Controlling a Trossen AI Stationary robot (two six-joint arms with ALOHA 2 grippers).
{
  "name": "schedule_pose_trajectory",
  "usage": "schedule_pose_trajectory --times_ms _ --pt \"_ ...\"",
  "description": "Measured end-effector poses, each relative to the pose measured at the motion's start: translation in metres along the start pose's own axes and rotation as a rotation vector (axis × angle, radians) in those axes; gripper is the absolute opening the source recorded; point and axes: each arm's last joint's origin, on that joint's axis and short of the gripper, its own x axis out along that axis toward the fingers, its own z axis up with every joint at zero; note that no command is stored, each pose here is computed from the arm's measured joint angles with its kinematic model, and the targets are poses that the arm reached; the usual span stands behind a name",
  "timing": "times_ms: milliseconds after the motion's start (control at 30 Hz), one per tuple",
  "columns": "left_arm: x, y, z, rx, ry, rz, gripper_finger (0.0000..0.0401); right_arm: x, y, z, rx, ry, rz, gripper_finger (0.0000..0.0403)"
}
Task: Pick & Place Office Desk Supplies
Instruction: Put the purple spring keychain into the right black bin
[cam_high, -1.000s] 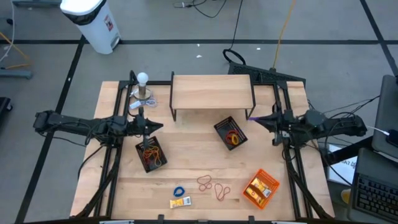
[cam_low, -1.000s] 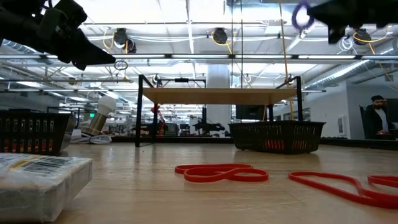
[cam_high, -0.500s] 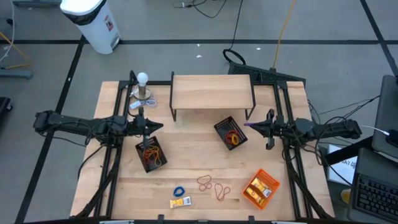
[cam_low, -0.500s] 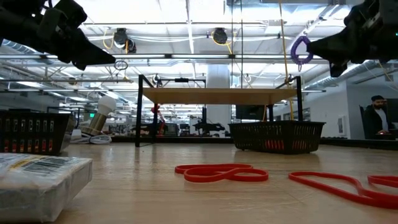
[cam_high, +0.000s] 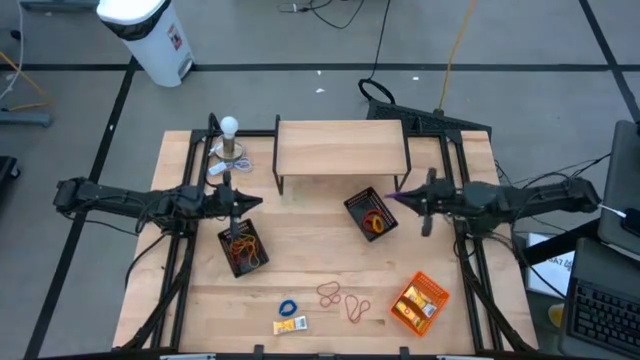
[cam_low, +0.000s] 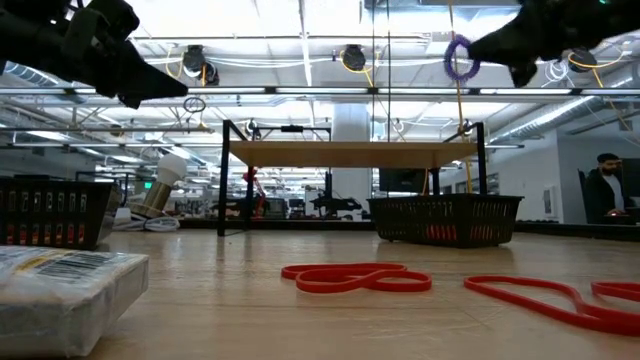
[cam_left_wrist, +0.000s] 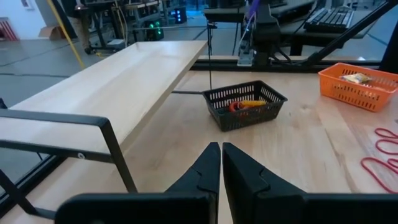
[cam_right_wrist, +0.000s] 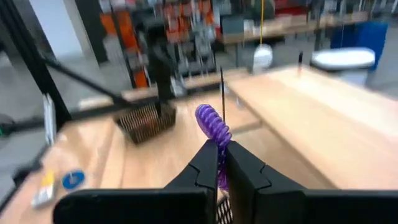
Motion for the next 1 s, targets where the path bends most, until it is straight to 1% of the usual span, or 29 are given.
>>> schedule_pose_trajectory --times_ms 100,200,400,600,733,867,1000 --pt "0.000 0.000 0.001 0.008 -0.007 0.000 0.0021 0.021 0.008 0.008 -0.011 0.142 -0.031 0.0006" --pt "0.000 0.000 0.000 0.008 -0.005 0.000 0.0021 0.042 0.015 0.006 -0.019 0.281 -0.067 0.0006" --pt "0.000 0.000 0.000 0.009 -0.002 0.000 0.0021 0.073 0.025 -0.003 -0.024 0.468 -0.070 0.0006" --pt "0.000 0.000 0.000 0.009 0.004 0.000 0.0021 0.089 0.026 -0.017 0.000 0.588 -0.124 0.0006" --pt "0.000 0.000 0.000 0.006 0.004 -0.002 0.0021 0.094 0.023 -0.024 0.020 0.635 -0.162 0.0006" --pt "0.000 0.000 0.000 0.000 0.003 -0.008 0.0021 0.099 0.023 -0.030 0.018 0.662 -0.173 0.0006" --pt "0.000 0.000 0.000 -0.008 0.002 -0.009 0.0021 0.103 0.024 -0.036 0.004 0.701 -0.152 0.0013"
